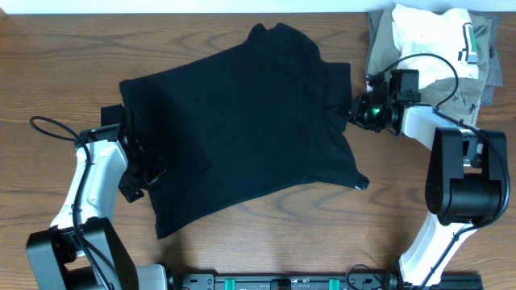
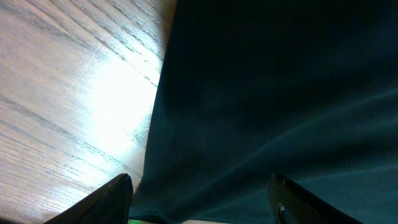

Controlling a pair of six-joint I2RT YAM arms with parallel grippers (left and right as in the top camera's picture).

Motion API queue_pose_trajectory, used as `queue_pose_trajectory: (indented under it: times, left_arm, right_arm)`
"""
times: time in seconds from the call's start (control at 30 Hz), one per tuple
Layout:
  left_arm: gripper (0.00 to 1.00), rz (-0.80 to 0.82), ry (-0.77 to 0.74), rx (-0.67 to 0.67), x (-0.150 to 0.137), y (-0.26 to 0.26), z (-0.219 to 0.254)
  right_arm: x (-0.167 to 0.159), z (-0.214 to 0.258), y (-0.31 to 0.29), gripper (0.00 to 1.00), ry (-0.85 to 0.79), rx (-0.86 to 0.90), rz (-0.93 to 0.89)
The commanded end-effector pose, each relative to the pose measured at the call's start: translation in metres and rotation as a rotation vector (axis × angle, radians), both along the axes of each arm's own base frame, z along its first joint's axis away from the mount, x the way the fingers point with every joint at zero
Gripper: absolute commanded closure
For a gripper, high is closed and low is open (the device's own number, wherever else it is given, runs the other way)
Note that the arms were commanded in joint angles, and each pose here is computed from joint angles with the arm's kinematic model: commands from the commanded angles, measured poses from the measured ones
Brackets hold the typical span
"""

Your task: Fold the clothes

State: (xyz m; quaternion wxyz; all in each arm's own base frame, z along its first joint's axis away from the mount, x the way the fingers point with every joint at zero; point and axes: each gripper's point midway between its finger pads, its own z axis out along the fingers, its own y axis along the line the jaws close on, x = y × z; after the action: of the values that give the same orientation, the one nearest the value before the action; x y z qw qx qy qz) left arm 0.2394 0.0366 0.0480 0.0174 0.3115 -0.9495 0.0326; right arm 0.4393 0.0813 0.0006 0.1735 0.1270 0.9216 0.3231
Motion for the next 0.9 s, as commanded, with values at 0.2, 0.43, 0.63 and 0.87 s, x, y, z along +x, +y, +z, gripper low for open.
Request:
queue_pose_trajectory:
  times: [0.2,0.43,0.63,0.87]
  left_arm:
    - [0.29,-0.006,-0.010,0.015,0.000,0.003,0.003]
    - [0.29,-0.010,-0.009,0.014,-0.001,0.003,0.003]
    - [0.29,-0.010,-0.006,0.014,-0.001,0.003,0.003]
    - [0.30,-0.010,-0.005,0.014,-0.002,0.003,0.002]
  right_arm:
    - [0.006,0.006,-0.021,0.99,-0.035,-0.075,-0.033]
    - [0.015,0.029,-0.038,0.99,-0.084,-0.210,0.013]
    - [0.028,0.042,-0.048,0.99,-0.129,-0.293,0.042]
    - [0.042,0.054,-0.061,0.99,-0.181,-0.389,0.049]
